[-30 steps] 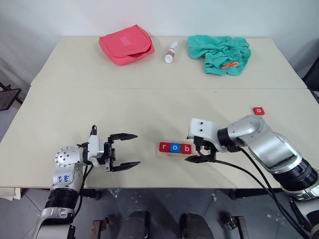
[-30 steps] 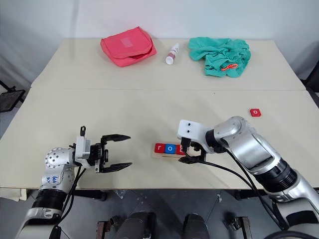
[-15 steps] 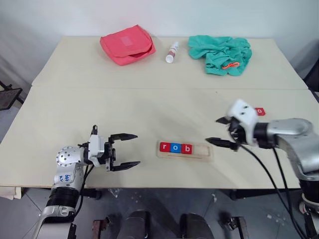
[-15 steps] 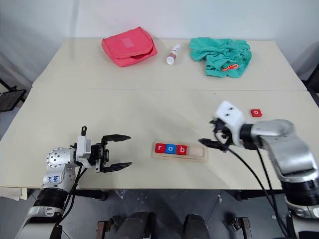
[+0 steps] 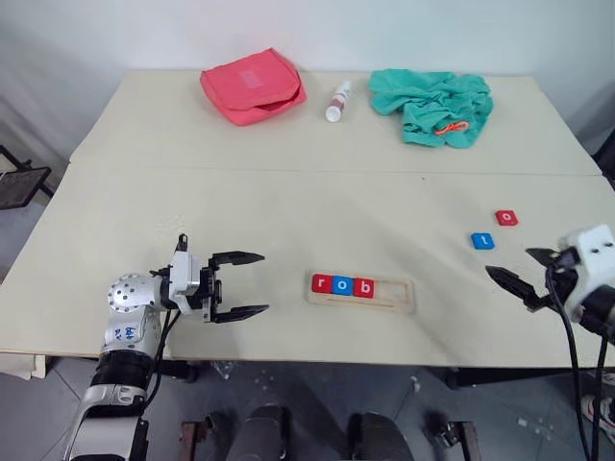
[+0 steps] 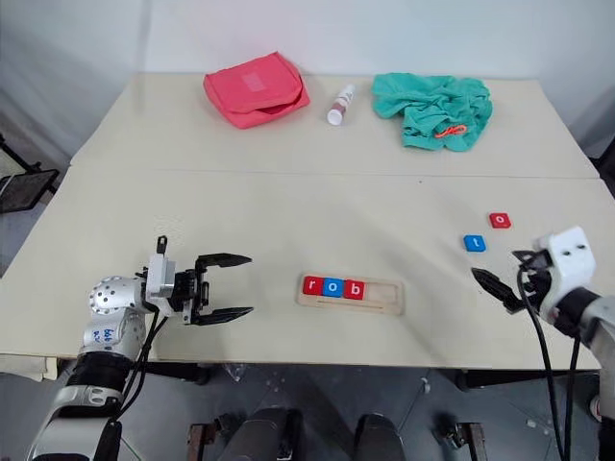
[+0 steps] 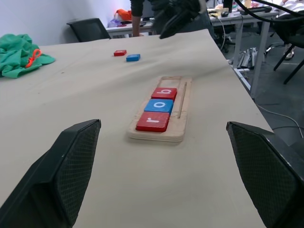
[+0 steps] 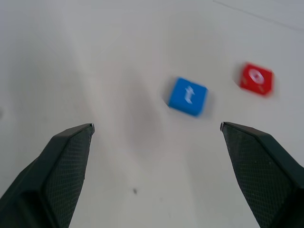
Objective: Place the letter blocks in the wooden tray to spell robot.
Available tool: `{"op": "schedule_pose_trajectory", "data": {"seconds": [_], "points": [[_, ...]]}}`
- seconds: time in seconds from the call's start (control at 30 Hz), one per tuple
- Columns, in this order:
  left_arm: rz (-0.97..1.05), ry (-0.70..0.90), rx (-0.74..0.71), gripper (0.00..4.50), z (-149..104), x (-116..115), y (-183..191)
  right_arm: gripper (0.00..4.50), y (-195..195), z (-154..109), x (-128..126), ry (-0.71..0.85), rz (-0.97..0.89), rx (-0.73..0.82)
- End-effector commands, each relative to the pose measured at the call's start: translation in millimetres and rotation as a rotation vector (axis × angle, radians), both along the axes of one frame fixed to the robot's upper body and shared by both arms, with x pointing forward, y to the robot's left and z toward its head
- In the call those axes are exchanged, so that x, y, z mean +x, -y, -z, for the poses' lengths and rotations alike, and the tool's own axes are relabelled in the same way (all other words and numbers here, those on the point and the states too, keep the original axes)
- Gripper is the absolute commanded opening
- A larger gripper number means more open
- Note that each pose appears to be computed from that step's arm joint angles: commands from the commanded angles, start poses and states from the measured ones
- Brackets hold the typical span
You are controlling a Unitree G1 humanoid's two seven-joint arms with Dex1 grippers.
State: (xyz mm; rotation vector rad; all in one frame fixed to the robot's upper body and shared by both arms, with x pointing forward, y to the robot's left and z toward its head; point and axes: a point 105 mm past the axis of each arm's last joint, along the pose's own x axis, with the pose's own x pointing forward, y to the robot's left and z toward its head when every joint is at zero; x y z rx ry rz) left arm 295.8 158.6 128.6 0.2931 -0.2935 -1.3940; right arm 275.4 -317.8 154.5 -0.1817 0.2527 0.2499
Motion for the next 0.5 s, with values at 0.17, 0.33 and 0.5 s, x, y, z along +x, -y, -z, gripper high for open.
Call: {"op": "schedule_pose_trajectory", "data": {"seconds": [0.17,0.33,0.5], "points": [[0.004,0.021,0.002,4.5,-6.8,3.6,-4.0,4.45,21.1,-23.1,-11.9,0.149,0.105,0.017],[0.01,0.023,0.005,4.5,-7.7,4.8,-3.9,4.45,23.2,-24.2,-12.9,0.169,0.113,0.02],[0.009,0.024,0.007,4.5,-7.9,4.7,-4.5,4.45,19.7,-26.1,-12.5,0.173,0.096,0.023]]}}
